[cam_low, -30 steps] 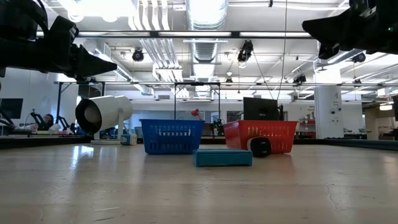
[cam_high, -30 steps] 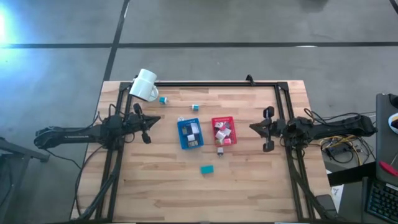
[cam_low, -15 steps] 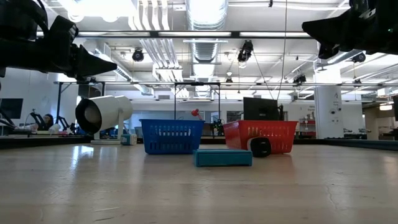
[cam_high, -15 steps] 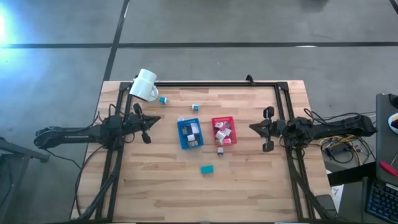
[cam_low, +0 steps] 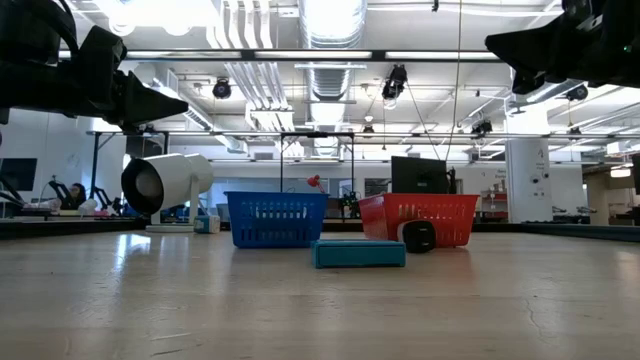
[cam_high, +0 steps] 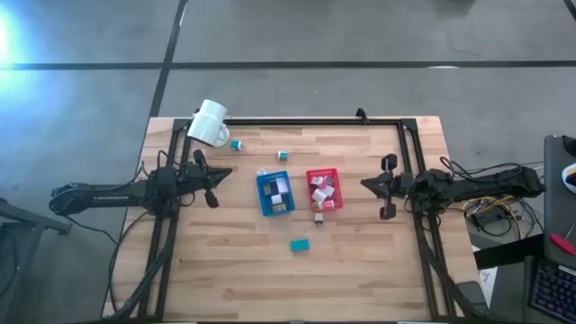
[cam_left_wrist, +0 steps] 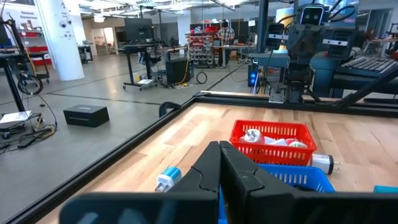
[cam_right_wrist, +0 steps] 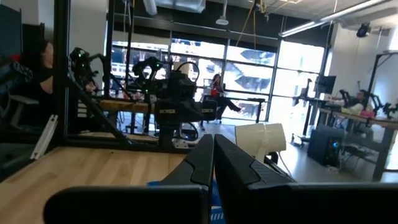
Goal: Pick & Place Office items
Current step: Put the top light blue charger adapter into the red bin
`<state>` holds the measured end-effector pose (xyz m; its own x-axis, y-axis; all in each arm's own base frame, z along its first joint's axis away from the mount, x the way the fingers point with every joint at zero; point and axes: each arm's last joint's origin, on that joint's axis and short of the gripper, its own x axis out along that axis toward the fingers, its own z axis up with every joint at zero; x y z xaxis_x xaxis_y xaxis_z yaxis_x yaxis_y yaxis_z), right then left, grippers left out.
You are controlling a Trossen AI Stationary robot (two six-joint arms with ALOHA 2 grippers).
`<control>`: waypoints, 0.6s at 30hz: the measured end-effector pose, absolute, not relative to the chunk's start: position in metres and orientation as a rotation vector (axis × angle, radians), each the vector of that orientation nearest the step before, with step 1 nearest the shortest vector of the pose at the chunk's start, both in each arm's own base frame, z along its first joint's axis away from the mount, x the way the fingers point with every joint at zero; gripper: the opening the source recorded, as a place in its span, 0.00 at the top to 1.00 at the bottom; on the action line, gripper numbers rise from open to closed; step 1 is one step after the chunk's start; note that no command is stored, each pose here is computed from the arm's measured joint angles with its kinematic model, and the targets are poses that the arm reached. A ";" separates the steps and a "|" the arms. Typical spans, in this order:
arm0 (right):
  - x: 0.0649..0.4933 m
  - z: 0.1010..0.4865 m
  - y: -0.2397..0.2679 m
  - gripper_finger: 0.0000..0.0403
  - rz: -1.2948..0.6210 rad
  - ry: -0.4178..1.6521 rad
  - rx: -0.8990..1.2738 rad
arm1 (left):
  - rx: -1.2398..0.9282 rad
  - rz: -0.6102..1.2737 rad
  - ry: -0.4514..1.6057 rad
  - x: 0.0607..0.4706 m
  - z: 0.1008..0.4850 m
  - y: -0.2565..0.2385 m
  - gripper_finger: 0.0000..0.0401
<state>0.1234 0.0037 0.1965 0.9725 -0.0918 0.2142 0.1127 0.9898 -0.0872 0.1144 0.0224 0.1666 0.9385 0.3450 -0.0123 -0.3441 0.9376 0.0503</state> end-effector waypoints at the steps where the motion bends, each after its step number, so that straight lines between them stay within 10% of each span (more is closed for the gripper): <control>1: 0.123 0.196 0.004 0.98 -0.105 -0.210 -0.109 | 0.048 0.352 0.022 0.114 0.167 0.022 0.99; 18: 0.123 0.197 0.004 0.98 -0.108 -0.215 -0.108 | 0.051 0.353 0.026 0.115 0.166 0.022 0.99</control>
